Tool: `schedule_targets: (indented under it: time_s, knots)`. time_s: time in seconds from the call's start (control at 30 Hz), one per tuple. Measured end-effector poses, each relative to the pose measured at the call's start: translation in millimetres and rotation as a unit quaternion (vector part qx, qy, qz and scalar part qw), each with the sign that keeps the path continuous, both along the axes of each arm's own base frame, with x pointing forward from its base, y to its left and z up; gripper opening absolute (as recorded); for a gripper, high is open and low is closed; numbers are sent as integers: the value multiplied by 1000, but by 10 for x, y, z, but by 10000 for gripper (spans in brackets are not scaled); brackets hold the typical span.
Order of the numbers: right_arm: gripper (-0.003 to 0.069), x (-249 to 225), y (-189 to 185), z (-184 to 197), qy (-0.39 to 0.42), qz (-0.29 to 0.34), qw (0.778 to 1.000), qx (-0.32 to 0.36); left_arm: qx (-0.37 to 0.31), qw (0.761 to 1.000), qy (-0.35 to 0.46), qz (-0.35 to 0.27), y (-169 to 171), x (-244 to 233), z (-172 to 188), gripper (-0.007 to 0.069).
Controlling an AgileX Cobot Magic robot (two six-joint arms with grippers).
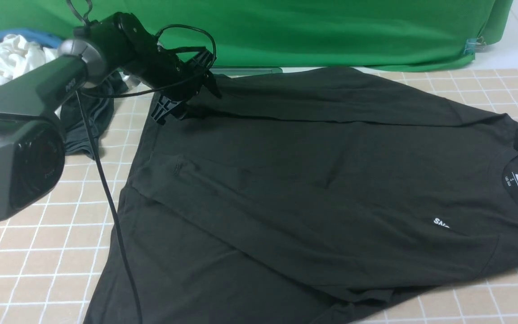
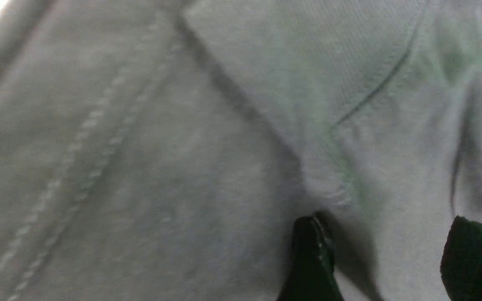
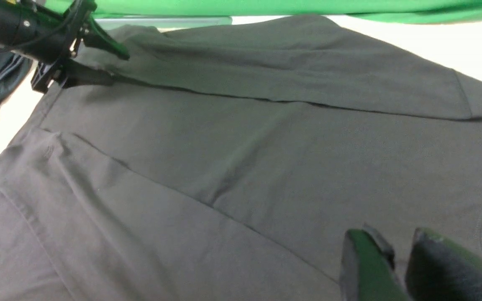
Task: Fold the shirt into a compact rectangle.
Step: 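Grab the top left corner of the dark shirt with the left gripper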
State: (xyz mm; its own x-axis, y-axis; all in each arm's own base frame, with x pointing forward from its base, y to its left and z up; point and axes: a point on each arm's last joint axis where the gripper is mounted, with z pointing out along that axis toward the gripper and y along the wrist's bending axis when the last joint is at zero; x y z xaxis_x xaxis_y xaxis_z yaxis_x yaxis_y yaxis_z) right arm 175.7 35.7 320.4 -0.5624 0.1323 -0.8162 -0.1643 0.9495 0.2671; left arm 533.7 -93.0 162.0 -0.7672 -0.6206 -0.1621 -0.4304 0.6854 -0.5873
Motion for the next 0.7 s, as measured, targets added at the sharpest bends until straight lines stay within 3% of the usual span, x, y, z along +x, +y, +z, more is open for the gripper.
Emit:
schedule_targets:
  time_s: [0.37,0.5,0.7]
  knots:
    - [178,2,-1,2,-1,-1,1000,0,-8,999,-24,46,81,82,-25,388]
    - [178,2,-1,2,-1,-1,1000,0,-10,998,-24,52,83,97,-74,289]
    - [178,2,-1,2,-1,-1,1000,0,-13,998,-12,55,117,100,-129,42]
